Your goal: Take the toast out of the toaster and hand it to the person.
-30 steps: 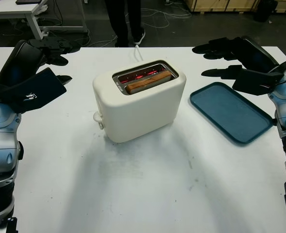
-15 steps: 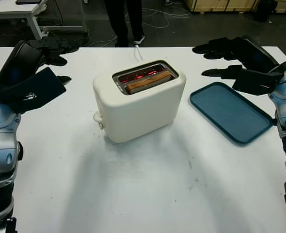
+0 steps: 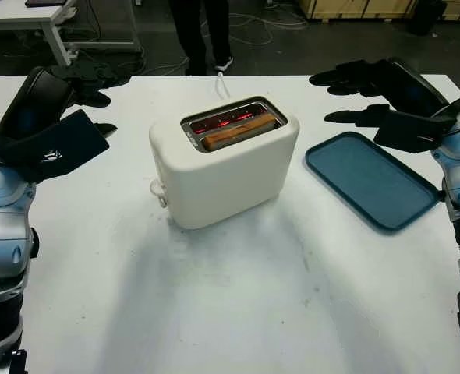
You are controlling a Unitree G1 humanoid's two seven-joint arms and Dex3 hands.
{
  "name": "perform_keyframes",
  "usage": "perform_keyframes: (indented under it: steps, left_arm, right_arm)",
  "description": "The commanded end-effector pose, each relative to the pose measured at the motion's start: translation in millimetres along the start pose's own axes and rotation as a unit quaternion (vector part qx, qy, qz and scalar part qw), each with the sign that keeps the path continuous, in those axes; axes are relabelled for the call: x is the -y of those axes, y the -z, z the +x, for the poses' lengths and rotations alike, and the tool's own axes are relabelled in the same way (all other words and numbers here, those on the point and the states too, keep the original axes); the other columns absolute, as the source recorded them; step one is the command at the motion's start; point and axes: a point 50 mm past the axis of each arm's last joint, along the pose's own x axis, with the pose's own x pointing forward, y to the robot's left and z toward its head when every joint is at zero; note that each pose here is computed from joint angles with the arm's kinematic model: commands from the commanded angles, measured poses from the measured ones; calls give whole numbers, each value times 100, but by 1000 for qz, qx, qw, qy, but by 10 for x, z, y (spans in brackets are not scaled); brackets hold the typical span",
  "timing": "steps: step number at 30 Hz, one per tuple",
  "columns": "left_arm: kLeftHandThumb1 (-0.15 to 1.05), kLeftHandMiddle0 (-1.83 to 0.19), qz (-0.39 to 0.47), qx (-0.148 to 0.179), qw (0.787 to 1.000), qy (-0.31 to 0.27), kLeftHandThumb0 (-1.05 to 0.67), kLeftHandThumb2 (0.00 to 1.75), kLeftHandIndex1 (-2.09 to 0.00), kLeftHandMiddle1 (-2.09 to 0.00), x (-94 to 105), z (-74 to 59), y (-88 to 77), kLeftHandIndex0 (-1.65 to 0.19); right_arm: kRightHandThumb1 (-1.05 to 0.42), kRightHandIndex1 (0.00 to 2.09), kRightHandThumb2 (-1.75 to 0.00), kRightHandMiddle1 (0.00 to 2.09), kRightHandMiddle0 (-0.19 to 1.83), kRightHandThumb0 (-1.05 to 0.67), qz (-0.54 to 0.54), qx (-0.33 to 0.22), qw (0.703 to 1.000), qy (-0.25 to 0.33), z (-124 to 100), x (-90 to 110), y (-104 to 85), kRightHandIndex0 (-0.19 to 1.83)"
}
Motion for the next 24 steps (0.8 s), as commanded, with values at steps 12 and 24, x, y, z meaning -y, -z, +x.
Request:
perform_keyframes:
  steps: [12, 24]
  left_arm:
    - [92, -37, 12, 3, 1000, 3, 18, 16, -1, -80, 13, -13, 9, -67]
    - [92, -38, 20, 8, 1000, 9, 19, 15, -1, -79, 22, -1, -11, -67]
  right_arm:
    - [-92, 0, -2, 0, 68, -35, 3, 0, 1000, 2, -15, 12, 19, 70]
    - [-92, 0, -1, 0, 68, -31, 2, 1, 1000, 5, -19, 11, 6, 71]
